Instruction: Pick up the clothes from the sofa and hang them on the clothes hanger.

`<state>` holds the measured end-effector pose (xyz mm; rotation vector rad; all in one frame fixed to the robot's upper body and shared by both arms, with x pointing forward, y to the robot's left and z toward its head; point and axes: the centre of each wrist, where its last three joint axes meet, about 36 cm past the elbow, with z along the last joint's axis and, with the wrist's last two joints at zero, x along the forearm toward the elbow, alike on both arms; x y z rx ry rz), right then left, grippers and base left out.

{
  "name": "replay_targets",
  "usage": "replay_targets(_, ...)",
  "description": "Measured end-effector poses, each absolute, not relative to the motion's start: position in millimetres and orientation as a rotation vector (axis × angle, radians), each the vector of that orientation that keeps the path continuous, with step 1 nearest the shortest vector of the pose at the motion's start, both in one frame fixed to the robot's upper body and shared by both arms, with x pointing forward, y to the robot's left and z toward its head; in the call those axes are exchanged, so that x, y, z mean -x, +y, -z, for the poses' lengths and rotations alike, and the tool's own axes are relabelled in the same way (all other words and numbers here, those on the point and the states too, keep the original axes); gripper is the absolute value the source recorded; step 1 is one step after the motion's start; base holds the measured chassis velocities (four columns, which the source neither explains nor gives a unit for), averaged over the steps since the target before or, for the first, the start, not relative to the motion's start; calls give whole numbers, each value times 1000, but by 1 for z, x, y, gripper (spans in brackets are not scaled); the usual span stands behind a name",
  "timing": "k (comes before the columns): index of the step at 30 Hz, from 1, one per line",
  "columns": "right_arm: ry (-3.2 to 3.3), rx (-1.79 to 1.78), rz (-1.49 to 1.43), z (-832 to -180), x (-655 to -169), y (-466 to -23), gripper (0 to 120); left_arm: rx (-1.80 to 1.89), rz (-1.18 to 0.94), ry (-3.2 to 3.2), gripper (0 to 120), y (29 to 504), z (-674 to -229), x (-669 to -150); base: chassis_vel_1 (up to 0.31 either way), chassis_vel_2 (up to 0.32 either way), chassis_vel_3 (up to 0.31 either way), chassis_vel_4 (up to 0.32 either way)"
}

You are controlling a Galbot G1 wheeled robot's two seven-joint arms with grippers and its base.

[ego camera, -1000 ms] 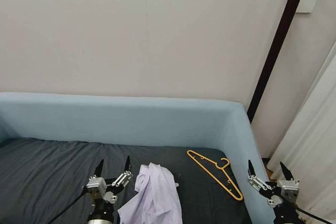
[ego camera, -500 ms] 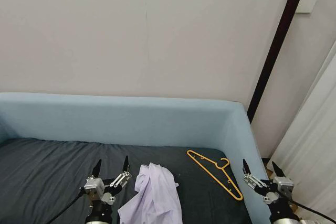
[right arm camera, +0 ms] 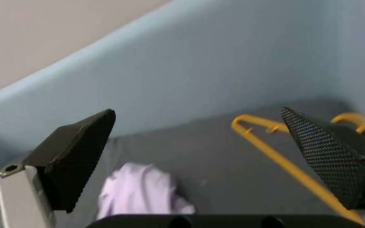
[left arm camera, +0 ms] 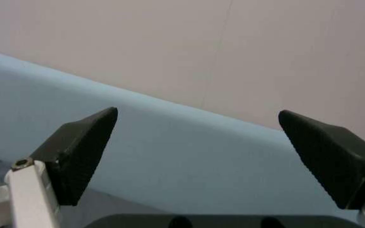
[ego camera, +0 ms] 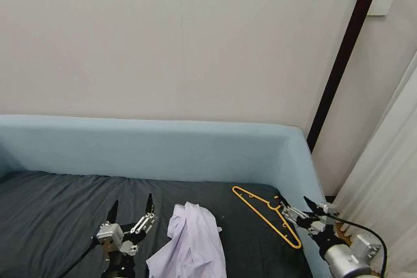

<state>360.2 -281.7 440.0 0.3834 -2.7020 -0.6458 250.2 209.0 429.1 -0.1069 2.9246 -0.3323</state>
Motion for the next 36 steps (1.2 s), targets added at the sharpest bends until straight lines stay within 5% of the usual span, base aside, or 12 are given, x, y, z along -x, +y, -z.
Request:
replay_targets(17,-2219,-434,666,-334,-481,-212,100,158,210,2880,100,214,-451,-236,0,0,0,0)
replay_targets(36,-2168,-582,559,-295,-530,-176,100,210,197,2881,100,212,-441,-234,0,0,0,0)
